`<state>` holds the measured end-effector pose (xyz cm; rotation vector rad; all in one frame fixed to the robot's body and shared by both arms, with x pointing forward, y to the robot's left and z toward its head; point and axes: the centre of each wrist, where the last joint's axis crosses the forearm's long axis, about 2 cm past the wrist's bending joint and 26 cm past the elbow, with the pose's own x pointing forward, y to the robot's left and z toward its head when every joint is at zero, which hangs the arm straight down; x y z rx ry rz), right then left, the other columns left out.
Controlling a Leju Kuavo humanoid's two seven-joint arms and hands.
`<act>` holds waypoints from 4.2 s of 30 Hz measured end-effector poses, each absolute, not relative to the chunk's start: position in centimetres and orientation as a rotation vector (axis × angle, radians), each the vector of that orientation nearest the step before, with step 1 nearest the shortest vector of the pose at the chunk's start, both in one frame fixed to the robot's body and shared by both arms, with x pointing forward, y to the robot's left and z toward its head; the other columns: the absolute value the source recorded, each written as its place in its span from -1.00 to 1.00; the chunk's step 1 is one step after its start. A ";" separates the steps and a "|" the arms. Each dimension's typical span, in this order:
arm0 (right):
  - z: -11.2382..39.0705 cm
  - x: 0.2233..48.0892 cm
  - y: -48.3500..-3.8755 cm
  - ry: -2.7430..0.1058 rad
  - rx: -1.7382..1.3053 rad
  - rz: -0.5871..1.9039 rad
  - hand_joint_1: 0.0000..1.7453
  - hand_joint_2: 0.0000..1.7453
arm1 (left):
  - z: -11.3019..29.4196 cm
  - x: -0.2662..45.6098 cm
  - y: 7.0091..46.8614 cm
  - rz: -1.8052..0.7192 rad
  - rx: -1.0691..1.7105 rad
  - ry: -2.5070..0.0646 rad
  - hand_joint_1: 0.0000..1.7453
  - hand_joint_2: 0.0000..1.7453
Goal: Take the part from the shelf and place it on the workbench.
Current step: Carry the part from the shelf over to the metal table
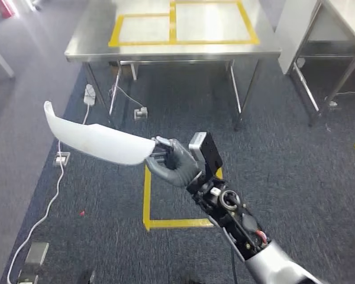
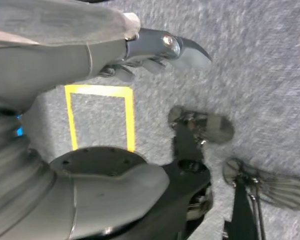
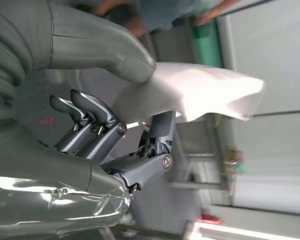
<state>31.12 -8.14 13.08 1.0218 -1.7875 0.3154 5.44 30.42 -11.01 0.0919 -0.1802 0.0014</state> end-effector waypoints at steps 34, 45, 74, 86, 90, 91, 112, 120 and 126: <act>14.7 31.5 -6.9 -1.838 1.074 0.331 1.00 1.00 | -10.9 6.4 29.7 0.031 0.084 -0.203 -1.00 1.00; 14.3 31.3 -6.8 -1.832 1.070 0.335 1.00 1.00 | -10.9 6.5 29.8 0.032 0.087 -0.203 -1.00 1.00; 14.1 31.3 -7.0 -1.827 1.055 0.332 1.00 1.00 | -10.9 6.5 30.2 0.021 0.099 -0.205 -1.00 1.00; 13.9 31.1 -7.0 -1.827 1.066 0.304 1.00 1.00 | -10.9 6.3 30.6 -0.008 0.101 -0.212 -1.00 1.00; 13.1 30.7 -7.2 -1.815 1.061 0.291 1.00 1.00 | -10.9 6.1 30.8 -0.015 0.099 -0.205 -1.00 1.00; 13.0 30.6 -7.2 -1.813 1.060 0.290 1.00 1.00 | -10.9 6.0 30.8 -0.016 0.099 -0.203 -1.00 1.00; 11.1 29.9 -8.1 -1.783 1.059 0.250 1.00 1.00 | -10.9 5.4 32.3 -0.002 0.146 -0.167 -1.00 1.00; 12.1 30.6 -8.2 -1.858 1.112 0.213 1.00 1.00 | -10.8 6.4 31.8 -0.002 0.138 -0.161 -1.00 1.00; 12.6 31.0 -8.4 -1.880 1.105 0.206 1.00 1.00 | -10.8 6.4 31.4 -0.018 0.132 -0.173 -1.00 1.00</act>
